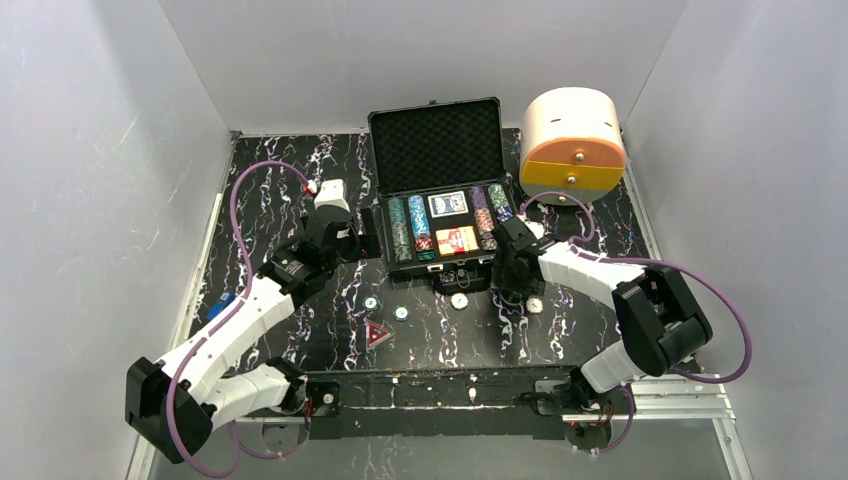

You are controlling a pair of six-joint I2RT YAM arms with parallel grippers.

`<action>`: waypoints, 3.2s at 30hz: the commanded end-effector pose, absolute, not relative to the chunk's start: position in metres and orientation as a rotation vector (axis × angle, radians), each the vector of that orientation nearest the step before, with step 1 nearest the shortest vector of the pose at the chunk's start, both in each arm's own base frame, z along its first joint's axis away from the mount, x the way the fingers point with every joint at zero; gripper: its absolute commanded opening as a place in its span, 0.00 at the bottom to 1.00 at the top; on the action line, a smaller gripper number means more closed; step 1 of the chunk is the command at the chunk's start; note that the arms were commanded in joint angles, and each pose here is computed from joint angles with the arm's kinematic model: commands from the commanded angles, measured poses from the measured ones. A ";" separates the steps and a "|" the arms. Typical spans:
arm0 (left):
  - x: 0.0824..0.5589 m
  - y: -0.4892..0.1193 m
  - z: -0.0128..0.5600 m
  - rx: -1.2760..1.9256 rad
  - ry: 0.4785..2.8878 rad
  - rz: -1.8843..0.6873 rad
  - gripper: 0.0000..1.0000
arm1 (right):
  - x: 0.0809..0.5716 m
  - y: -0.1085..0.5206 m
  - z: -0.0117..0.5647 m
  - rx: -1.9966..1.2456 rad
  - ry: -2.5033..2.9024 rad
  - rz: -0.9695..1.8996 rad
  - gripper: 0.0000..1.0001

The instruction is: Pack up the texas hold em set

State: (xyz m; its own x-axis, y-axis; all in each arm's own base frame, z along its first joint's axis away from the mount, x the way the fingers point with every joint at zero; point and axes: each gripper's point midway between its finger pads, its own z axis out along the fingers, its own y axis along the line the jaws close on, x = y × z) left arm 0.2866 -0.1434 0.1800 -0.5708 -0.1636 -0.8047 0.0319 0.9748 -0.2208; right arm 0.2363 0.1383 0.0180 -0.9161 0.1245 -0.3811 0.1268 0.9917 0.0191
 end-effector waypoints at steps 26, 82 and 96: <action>0.283 -0.130 0.186 -0.131 2.136 -0.219 0.91 | 0.346 0.211 0.174 0.048 2.320 0.337 0.62; 0.279 -0.126 0.189 -0.152 2.134 -0.217 0.91 | 0.428 0.303 0.197 -0.171 2.281 0.315 0.84; 0.269 -0.080 0.231 -0.305 1.963 -0.103 0.91 | 0.237 0.334 0.150 -0.494 2.406 0.514 0.93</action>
State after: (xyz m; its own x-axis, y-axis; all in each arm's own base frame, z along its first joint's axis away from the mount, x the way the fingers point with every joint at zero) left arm 0.2702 -0.1006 0.2095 -0.4472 -0.2293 -0.8645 -0.0879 0.9732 -0.2127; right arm 0.2727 0.3318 0.1613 -0.7114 -0.2081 -0.6712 -0.4532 0.8658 0.2119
